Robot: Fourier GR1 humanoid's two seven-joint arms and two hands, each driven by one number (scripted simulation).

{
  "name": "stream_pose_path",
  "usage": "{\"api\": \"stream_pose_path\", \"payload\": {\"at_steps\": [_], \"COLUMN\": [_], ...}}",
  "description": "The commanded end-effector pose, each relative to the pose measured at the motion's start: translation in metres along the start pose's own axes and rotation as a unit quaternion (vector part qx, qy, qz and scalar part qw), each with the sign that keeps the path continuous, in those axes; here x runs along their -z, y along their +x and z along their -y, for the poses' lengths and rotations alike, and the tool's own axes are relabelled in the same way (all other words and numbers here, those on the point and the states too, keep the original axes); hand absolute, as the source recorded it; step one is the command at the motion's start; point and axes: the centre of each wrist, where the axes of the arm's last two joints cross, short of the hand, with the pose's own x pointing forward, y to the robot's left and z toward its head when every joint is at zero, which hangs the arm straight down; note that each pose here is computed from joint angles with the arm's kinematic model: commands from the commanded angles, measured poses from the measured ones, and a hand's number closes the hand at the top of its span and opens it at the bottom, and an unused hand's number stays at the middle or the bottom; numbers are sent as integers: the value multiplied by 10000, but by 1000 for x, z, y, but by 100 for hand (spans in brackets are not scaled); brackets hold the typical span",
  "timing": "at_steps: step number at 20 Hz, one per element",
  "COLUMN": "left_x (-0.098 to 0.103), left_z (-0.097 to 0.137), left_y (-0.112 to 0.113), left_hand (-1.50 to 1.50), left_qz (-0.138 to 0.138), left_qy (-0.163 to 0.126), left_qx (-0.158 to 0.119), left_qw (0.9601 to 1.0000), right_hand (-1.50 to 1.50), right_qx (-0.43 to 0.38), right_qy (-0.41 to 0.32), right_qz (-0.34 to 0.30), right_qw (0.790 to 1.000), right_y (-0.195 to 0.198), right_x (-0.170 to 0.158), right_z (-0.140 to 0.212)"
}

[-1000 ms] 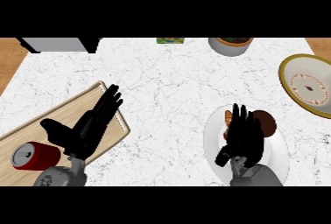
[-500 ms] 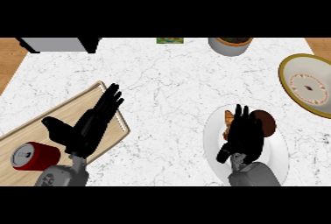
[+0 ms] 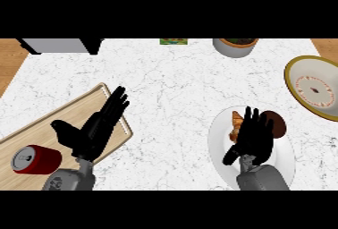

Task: Pick the croissant from the plate and place it in the bowl

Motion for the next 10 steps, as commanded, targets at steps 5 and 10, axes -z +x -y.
{"api": "stream_pose_path", "payload": {"at_steps": [5, 10], "left_x": [14, -5], "left_z": [-13, -5], "left_y": [10, 10], "left_hand": [0, 0], "left_qz": [-9, 83], "left_qy": [20, -77], "left_qx": [15, 2], "left_qw": [10000, 9999], "right_hand": [150, 150], "right_qx": [8, -178], "right_qy": [-152, -225], "right_qz": [440, 555], "right_qw": [9989, 9980], "right_y": [3, 10], "right_x": [8, 15], "right_z": [-18, -46]}}
